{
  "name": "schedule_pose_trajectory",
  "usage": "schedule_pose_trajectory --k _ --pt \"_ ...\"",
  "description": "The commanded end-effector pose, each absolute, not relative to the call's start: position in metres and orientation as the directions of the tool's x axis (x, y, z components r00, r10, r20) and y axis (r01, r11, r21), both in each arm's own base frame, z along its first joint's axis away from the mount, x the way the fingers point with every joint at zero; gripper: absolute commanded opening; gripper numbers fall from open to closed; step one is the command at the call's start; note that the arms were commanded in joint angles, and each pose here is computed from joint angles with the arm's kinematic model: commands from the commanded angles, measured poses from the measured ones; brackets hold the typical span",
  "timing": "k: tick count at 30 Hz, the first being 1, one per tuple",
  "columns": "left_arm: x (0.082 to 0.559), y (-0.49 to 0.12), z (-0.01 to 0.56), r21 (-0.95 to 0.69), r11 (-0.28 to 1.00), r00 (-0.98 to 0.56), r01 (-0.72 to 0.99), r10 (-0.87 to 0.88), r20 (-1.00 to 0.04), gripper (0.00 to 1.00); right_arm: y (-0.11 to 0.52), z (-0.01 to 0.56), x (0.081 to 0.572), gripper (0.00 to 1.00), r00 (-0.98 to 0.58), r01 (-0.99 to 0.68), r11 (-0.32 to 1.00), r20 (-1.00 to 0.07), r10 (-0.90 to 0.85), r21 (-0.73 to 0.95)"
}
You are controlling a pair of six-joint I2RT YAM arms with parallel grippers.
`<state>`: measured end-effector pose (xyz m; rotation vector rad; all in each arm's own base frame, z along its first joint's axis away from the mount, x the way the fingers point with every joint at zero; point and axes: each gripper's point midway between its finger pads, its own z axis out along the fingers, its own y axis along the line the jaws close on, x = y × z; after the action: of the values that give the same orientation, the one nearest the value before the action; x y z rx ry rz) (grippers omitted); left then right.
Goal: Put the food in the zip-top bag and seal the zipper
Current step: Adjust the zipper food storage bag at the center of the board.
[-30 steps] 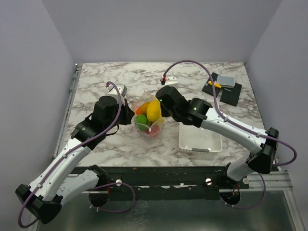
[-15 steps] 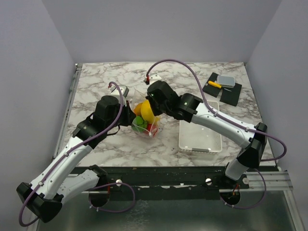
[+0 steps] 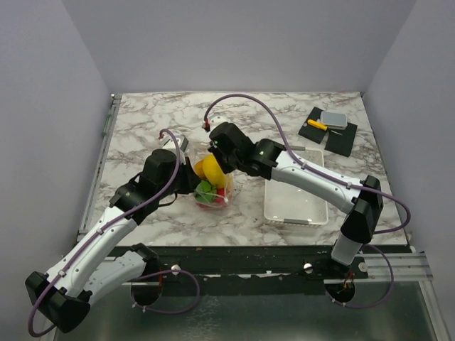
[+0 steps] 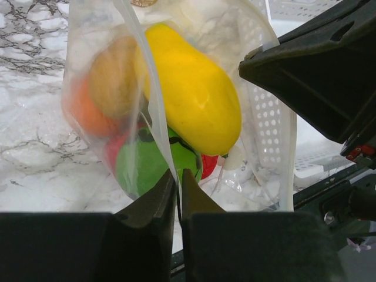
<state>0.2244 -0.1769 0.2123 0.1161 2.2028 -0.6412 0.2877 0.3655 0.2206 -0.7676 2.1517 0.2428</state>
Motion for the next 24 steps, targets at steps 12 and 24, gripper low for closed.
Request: schedule_pose_trajectory --k 12,24 --pt "0.236 -0.155 0.241 -0.316 0.914 -0.578 0.254 -0.118 -0.808 0.4 0.371 0.22 0.286 0.01 -0.373 -0.694 0.709 -0.78 -0.503 -0.125" --pt "0.243 -0.152 0.262 -0.251 0.922 -0.524 0.295 -0.064 -0.849 0.45 0.375 0.231 0.278 0.01 -0.331 -0.742 0.661 -0.798 -0.504 -0.109"
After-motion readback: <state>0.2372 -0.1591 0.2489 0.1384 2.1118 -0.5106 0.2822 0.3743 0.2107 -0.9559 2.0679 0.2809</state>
